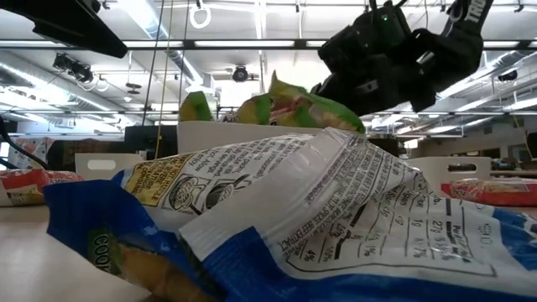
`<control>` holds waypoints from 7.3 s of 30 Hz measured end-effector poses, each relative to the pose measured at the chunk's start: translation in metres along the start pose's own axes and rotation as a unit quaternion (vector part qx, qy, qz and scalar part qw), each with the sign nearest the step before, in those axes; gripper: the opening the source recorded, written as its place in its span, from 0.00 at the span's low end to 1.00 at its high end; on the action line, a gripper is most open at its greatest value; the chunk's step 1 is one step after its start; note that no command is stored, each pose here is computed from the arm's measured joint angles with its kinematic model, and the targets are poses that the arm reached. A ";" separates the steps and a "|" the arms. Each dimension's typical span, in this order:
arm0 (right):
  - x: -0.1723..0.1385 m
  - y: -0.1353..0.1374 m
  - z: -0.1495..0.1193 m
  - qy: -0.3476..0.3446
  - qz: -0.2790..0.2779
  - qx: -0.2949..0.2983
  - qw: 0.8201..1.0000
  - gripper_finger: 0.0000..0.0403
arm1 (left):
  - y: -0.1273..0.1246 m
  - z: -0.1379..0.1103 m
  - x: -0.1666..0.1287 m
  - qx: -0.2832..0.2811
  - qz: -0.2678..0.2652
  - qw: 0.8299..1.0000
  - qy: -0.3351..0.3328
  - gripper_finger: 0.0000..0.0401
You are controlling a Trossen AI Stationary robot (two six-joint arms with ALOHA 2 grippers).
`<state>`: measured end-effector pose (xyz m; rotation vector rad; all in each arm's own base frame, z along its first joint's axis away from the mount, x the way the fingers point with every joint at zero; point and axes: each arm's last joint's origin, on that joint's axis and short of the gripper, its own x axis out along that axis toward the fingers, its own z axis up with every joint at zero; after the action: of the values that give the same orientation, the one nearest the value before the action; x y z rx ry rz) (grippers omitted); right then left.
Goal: Sort Maruchan noodles
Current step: Put the green noodle pack into the bottom white bin, then put the orange noodle pack into the top right white bin
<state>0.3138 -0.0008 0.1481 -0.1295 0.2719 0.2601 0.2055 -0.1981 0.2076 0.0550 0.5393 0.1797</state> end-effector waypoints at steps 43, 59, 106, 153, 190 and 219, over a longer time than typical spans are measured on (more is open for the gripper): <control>0.030 0.024 0.077 0.409 -0.032 -0.014 0.912 0.35 | 0.050 -0.054 0.044 -0.091 0.037 0.993 0.071 0.56; 0.062 0.018 0.061 0.402 0.011 0.008 0.915 0.35 | 0.061 -0.032 0.062 0.004 0.019 1.000 0.016 0.56; 0.057 0.019 0.048 0.481 -0.087 0.011 0.872 0.35 | 0.083 -0.017 0.076 0.008 0.029 1.000 0.004 0.56; -0.129 0.053 0.027 0.545 -0.512 0.392 0.535 0.35 | 0.017 -0.056 -0.026 -0.002 -0.036 0.999 -0.033 0.56; -0.076 0.063 0.029 0.339 -0.438 0.471 0.687 0.47 | 0.017 -0.059 -0.024 -0.005 -0.030 0.999 -0.029 0.56; -0.075 0.029 -0.053 0.145 -0.307 0.575 0.745 0.39 | 0.068 -0.109 0.013 -0.134 0.029 0.990 0.005 0.56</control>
<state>0.2229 0.0004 0.1165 0.9818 0.6411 -0.6278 0.1495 -0.1280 0.1145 -0.1932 0.5196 0.3077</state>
